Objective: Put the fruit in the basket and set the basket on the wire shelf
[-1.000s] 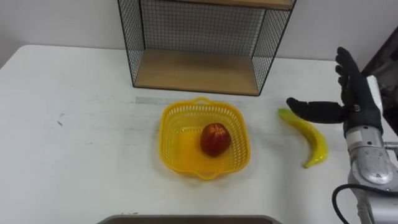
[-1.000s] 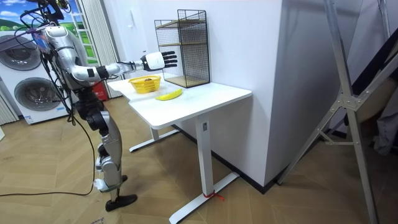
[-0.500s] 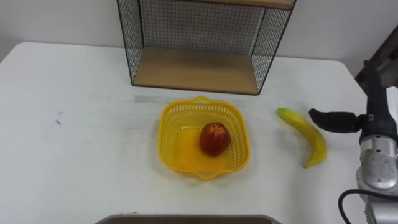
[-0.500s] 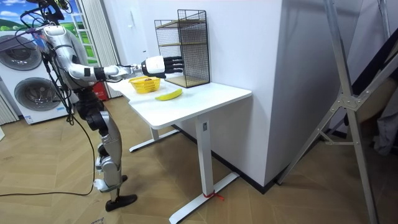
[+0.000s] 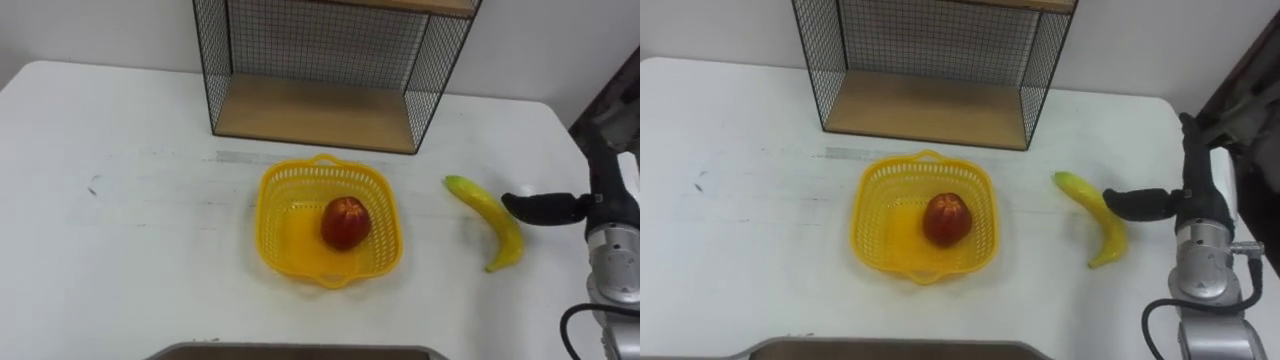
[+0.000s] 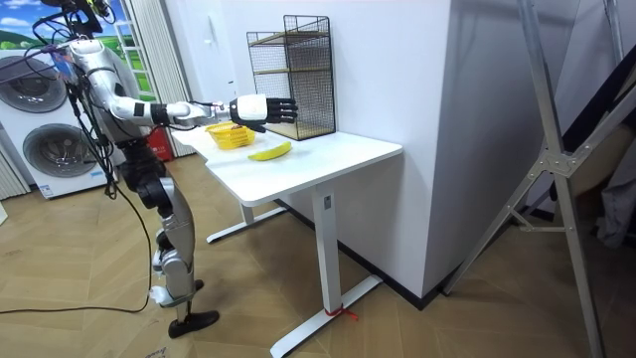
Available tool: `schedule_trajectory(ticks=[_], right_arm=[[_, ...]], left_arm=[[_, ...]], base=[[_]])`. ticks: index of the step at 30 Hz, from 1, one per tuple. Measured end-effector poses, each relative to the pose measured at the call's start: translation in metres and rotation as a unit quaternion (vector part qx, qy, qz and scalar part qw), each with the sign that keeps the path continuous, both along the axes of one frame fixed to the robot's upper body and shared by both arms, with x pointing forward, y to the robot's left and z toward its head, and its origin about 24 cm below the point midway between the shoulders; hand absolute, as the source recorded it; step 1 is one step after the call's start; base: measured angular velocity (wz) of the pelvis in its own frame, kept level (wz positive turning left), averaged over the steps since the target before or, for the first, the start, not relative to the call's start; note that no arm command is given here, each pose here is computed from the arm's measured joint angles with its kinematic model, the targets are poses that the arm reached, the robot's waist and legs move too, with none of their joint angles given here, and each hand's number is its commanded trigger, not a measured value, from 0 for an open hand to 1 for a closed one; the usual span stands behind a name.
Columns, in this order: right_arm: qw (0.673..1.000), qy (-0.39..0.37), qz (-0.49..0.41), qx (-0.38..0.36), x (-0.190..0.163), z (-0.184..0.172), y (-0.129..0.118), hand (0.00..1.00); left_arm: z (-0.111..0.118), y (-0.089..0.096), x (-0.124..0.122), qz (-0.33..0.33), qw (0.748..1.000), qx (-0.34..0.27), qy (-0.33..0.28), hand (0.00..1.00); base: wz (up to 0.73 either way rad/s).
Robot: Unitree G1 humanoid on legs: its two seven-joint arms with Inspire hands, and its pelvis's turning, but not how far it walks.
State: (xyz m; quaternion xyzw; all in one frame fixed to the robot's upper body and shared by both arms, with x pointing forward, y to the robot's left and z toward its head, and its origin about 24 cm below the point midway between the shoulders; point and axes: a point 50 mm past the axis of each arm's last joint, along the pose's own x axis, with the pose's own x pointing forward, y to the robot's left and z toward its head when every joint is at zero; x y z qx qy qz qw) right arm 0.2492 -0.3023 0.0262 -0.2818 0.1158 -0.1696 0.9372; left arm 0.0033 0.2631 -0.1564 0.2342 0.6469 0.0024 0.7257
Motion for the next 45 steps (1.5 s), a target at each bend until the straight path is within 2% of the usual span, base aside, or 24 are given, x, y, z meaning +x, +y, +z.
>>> schedule_trajectory(ticks=[9,31,45], right_arm=[[0.994,0.101,0.015,0.031,-0.01,-0.034,-0.005,0.0],[0.987,0.148,0.059,0.016,-0.01,-0.04,-0.002,0.0],[0.97,0.224,0.088,0.018,-0.01,-0.057,0.0,0.0]], left_arm=[[0.0,0.001,-0.002,0.001,1.0,-0.006,0.011,0.0],[0.0,0.002,-0.003,0.001,1.0,-0.007,0.016,0.0],[0.0,0.004,-0.006,0.007,0.999,-0.005,0.032,0.0]], base=[[0.0],[0.0],[0.04]])
